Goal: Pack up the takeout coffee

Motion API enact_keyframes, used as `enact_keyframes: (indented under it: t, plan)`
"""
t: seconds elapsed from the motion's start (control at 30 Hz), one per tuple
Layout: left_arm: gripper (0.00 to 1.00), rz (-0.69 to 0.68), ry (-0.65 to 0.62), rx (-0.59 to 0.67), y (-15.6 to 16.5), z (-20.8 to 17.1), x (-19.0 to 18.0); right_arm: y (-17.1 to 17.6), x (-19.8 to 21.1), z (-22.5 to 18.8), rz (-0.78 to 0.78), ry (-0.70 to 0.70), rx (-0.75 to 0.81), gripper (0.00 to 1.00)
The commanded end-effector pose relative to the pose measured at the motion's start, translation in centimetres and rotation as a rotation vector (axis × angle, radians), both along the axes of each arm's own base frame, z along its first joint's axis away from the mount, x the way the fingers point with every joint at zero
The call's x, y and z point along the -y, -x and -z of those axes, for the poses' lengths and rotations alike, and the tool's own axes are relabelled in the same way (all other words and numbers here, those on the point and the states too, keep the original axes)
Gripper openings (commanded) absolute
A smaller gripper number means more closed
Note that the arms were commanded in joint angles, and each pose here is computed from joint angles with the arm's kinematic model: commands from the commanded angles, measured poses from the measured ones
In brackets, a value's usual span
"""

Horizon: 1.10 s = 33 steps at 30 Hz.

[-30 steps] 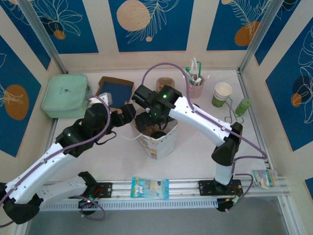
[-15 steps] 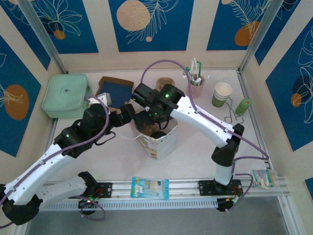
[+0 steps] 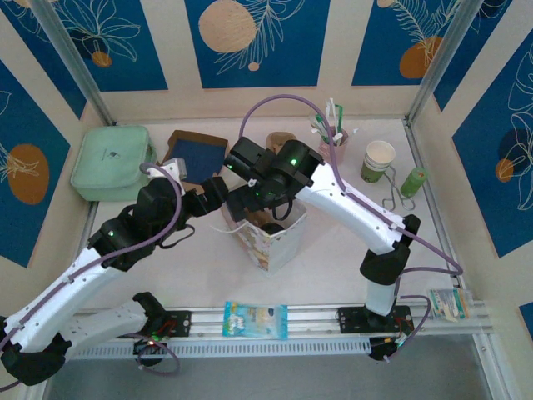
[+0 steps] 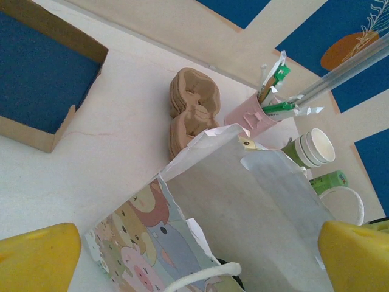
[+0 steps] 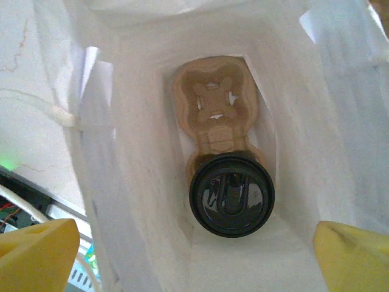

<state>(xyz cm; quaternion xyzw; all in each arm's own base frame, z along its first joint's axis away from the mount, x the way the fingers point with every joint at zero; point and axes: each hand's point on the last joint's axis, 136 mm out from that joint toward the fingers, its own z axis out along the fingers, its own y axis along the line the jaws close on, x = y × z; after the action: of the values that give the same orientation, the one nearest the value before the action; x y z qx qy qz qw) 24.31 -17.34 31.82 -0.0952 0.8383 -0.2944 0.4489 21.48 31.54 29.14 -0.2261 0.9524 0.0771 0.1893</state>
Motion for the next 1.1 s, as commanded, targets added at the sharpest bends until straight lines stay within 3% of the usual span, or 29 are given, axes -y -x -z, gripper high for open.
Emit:
enact_keyframes:
  t: [0.0, 0.63, 1.07]
  plan:
    - [1.0, 0.018, -0.001, 0.023, 0.6, -1.1, -0.2, 0.6, 0.8, -1.9, -0.01, -0.018, 0.029, 0.99]
    - [1.0, 0.019, 0.003, 0.044, 1.0, -2.0, -0.7, 0.9, 1.0, -5.4, -0.032, -0.102, 0.084, 0.99]
    - [1.0, 0.009, 0.015, 0.035, 1.2, -1.2, -1.1, -0.8, 3.8, -7.0, 0.031, -0.121, 0.149, 0.99]
